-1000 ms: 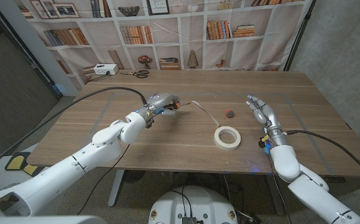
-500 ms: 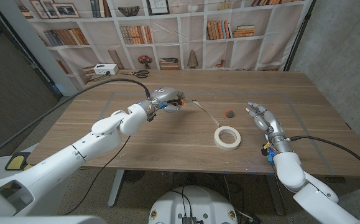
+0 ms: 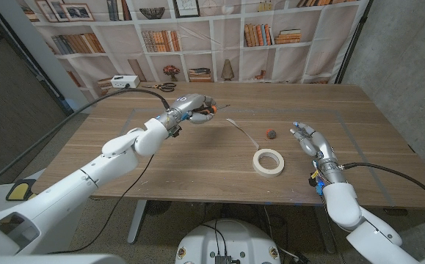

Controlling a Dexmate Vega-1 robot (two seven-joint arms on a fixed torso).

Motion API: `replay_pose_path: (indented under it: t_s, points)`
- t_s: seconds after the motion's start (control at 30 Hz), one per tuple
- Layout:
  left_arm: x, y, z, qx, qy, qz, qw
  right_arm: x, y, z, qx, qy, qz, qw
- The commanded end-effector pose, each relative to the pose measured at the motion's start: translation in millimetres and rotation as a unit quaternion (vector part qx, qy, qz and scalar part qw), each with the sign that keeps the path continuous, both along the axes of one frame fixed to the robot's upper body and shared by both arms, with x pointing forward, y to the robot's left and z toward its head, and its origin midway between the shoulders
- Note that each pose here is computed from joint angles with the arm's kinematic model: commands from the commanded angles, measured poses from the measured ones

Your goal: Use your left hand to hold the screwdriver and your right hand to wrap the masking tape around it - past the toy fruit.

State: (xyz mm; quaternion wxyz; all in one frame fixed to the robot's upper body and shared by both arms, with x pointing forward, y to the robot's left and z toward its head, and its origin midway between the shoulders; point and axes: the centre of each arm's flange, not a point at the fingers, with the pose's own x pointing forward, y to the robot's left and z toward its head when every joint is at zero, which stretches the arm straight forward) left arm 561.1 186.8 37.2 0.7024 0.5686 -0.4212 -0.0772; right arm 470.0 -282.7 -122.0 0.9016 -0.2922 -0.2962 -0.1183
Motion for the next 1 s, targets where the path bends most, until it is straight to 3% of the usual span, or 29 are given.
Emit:
replay_pose_path:
  t_s: [0.03, 0.1, 0.17, 0.23, 0.3, 0.37, 0.47, 0.67, 0.87, 1.0]
  points:
    - [4.8, 10.9, 12.6, -0.063, 0.112, -0.101, 0.987, -8.4, 11.0, 4.1, -0.011, -0.002, -0.014, 0.9998]
    - [-1.8, 10.4, 11.3, -0.054, 0.046, -0.082, 0.994, -9.1, 13.4, 3.9, -0.012, -0.002, -0.015, 0.9998]
    - [-6.5, 8.9, 10.2, -0.043, 0.005, -0.076, 0.996, -9.8, 15.6, 3.7, -0.013, -0.001, -0.017, 0.9998]
    - [-13.6, 6.3, 7.6, -0.020, -0.065, -0.062, 0.996, -10.6, 17.7, 3.5, -0.011, -0.001, -0.021, 0.9997]
    - [-19.0, 5.7, 3.4, -0.020, -0.133, -0.063, 0.989, -11.9, 19.9, 4.0, -0.017, -0.001, -0.022, 0.9996]
    - [-24.9, 5.9, -0.4, -0.003, -0.213, -0.059, 0.975, -13.2, 22.8, 4.6, -0.019, 0.000, -0.027, 0.9995]
    - [-28.3, 7.9, -1.9, 0.023, -0.271, -0.062, 0.960, -15.3, 27.6, 6.1, -0.035, 0.003, -0.030, 0.9989]
    - [-30.8, 13.1, -4.1, 0.057, -0.312, -0.063, 0.946, -21.6, 37.6, 11.2, -0.093, 0.031, -0.027, 0.9949]
    - [-28.2, 16.8, -4.2, 0.060, -0.304, -0.056, 0.949, -35.2, 50.1, 18.5, -0.168, 0.059, -0.028, 0.9836]
    - [-26.9, 16.8, -3.5, 0.057, -0.303, -0.060, 0.949, -43.8, 59.5, 21.8, -0.223, 0.086, -0.054, 0.9694]
